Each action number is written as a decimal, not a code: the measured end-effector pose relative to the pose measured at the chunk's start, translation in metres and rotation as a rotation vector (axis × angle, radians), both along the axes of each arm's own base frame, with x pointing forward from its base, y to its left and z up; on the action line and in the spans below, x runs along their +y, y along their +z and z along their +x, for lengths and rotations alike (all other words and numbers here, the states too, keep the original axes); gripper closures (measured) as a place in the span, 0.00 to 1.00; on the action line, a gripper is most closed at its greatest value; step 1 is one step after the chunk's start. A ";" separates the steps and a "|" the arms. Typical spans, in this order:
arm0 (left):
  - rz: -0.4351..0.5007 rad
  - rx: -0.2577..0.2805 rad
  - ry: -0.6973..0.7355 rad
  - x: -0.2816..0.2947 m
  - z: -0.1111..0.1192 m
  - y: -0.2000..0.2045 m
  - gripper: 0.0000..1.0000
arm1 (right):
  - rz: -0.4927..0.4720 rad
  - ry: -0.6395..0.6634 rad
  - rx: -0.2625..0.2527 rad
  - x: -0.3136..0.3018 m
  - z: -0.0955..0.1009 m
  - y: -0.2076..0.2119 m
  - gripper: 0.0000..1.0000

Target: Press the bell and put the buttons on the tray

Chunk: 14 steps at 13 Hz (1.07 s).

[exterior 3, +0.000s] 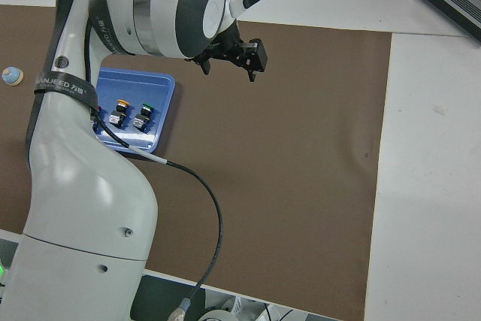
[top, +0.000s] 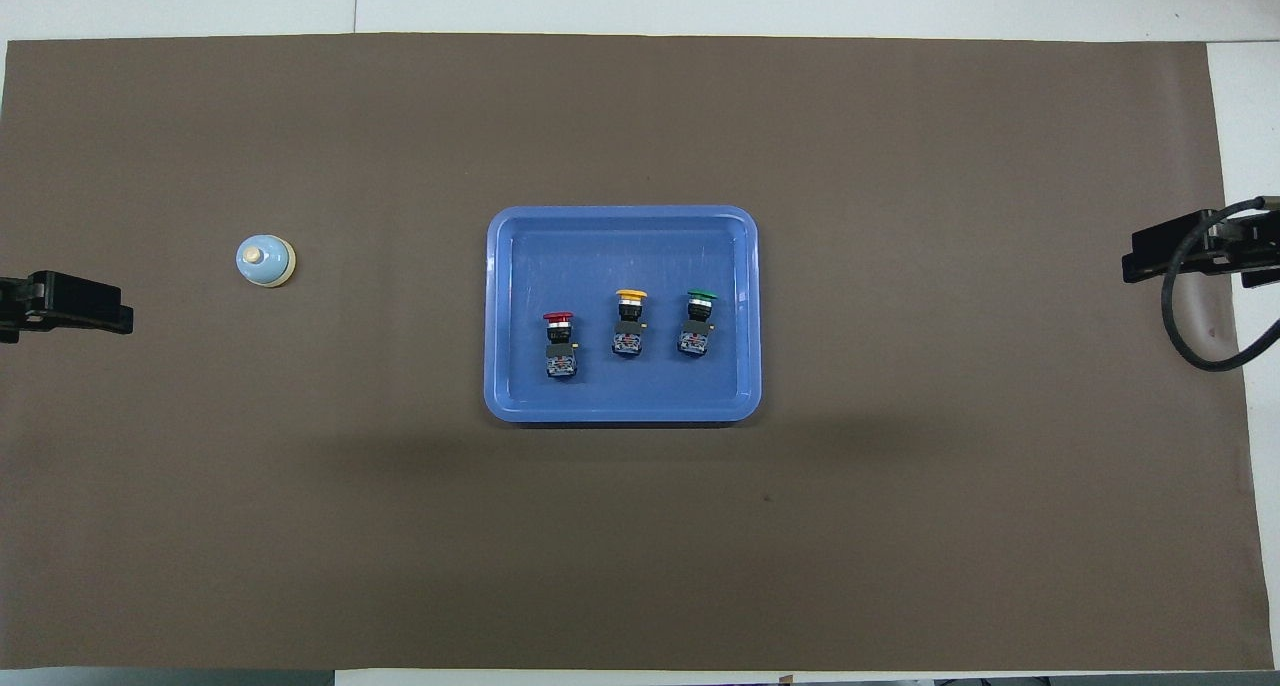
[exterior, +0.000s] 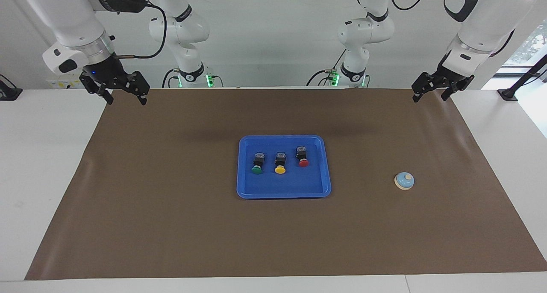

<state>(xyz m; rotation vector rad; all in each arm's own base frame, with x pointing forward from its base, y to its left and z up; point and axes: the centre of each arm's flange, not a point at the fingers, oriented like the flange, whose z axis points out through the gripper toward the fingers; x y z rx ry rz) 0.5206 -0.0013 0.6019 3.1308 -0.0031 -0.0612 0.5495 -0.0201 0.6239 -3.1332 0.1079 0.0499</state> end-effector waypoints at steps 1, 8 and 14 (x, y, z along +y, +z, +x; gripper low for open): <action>0.000 0.000 0.000 0.000 0.000 0.000 0.00 | 0.000 0.000 0.000 0.000 0.000 0.000 0.00; 0.001 -0.089 -0.008 -0.004 0.012 -0.001 0.22 | 0.000 0.000 0.000 0.000 0.000 0.000 0.00; -0.009 -0.142 0.004 0.004 0.065 -0.078 0.97 | 0.000 0.000 0.000 0.000 0.000 0.000 0.00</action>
